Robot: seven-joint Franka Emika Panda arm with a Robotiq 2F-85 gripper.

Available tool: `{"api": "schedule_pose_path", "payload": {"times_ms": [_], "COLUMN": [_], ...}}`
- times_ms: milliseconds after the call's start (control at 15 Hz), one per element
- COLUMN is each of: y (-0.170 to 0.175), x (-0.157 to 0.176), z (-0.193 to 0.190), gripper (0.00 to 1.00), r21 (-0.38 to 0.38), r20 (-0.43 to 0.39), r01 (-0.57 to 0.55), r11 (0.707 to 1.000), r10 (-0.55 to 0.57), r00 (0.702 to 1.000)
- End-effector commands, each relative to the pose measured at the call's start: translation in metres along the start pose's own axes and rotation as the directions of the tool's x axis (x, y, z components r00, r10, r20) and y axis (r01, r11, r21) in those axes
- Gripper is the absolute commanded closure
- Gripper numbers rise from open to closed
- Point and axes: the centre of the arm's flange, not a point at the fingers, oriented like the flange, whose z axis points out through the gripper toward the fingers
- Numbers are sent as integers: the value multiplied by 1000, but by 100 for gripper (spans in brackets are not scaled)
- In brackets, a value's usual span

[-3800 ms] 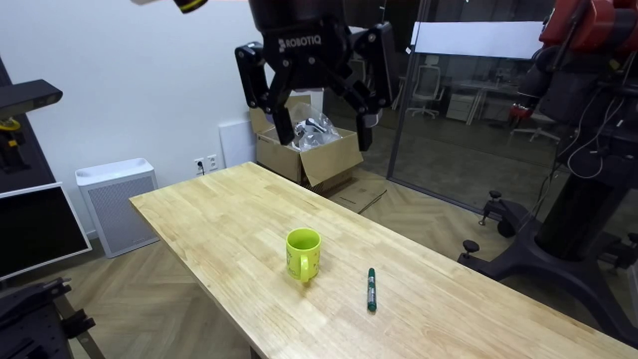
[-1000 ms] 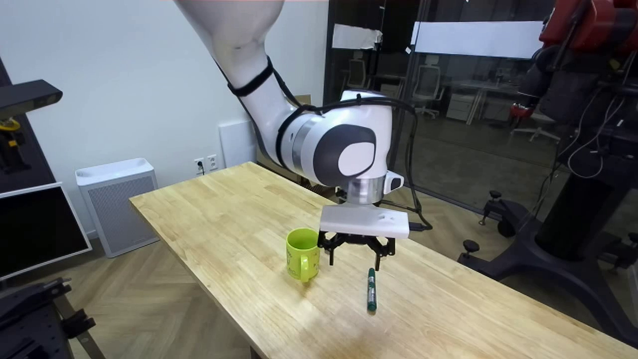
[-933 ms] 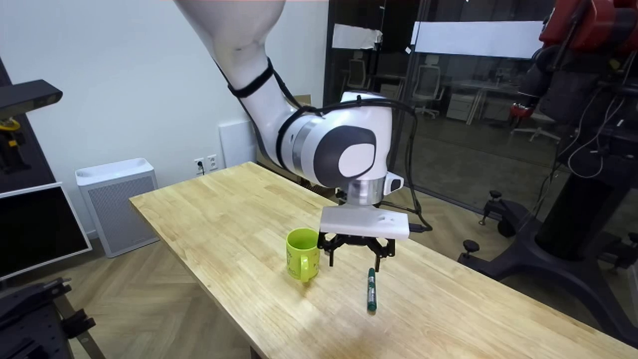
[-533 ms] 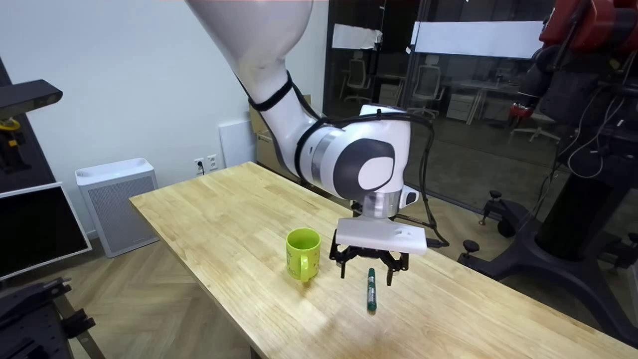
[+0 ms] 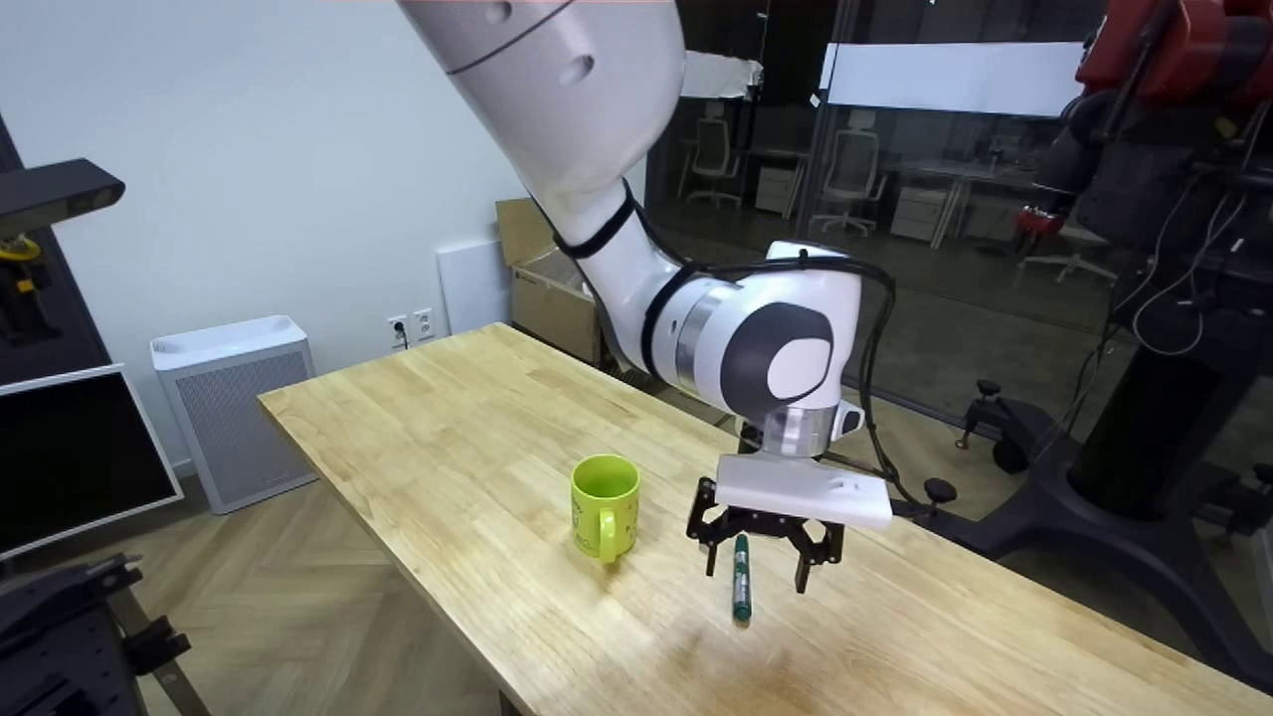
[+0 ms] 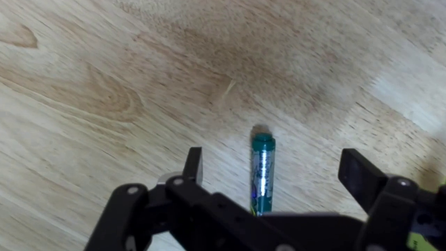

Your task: Put the marker in the yellow mug cup

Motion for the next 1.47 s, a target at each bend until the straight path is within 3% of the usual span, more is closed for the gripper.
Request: {"api": "schedule_pose_path", "payload": {"times_ms": [0,533,600,733,1333,1400], "y": [17,14,13,11,7,3], "x": [28,60,64,71,83,82], "z": [11,35,38,41,42,39], "gripper": [0,0,25,32,95,99], "r21": [-1,-13,-17,-20,-16,-3], "r20": [40,123,130,139,144,139], "r01": [26,85,93,105,134,134], "r11": [1000,996,995,994,991,991], "r10": [-26,-83,-91,-101,-130,-132], "r00": [999,989,987,985,981,981]}}
